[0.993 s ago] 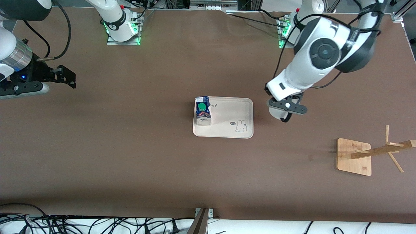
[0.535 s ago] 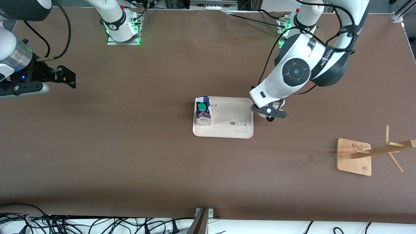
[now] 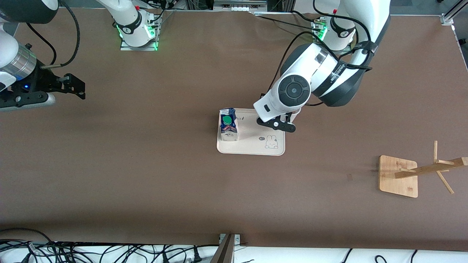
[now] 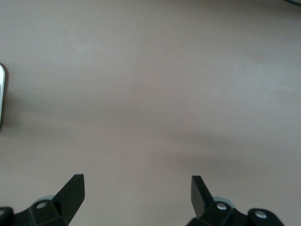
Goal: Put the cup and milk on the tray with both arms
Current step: 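Carry the mug with the left gripper over the tray beside the carton, then lower the mug onto the tray and open the left gripper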
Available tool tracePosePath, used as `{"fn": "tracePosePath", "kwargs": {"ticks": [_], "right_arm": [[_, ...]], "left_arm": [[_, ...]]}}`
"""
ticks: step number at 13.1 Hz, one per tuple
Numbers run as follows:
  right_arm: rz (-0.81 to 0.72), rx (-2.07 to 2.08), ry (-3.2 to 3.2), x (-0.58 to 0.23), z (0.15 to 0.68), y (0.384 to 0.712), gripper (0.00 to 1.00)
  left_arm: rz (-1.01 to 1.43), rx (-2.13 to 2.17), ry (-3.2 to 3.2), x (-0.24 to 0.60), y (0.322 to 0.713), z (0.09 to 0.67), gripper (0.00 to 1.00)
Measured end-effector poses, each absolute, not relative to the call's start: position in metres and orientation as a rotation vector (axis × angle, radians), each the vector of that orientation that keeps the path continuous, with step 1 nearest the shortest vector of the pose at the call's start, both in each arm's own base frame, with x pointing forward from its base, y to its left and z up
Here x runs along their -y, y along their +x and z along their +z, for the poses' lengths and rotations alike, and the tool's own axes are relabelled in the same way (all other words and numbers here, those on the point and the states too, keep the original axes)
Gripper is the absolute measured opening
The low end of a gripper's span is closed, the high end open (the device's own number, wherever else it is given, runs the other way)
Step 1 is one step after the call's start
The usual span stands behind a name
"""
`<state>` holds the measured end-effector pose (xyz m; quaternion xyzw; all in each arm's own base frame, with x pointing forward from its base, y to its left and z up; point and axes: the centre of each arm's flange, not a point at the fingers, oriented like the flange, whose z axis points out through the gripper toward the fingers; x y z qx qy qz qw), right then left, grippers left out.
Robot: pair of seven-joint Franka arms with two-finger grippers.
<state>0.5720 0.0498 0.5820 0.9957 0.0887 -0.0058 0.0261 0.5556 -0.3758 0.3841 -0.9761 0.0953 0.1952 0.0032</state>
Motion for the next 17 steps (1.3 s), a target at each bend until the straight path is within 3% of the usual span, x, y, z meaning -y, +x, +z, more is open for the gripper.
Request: {"fn": "tracePosePath", "kwargs": {"ticks": [5,17], "right_arm": [[-0.018,-0.274,3.077,-0.050,0.582,0.572,1.00],[-0.020,-0.274,3.077,-0.050,0.582,0.572,1.00]], "left_arm": [[0.819,-0.030,-3.006,0.404,0.571,0.254,0.10],[0.863,0.093,-2.916,0.409,0.565,0.207,0.10]]}}
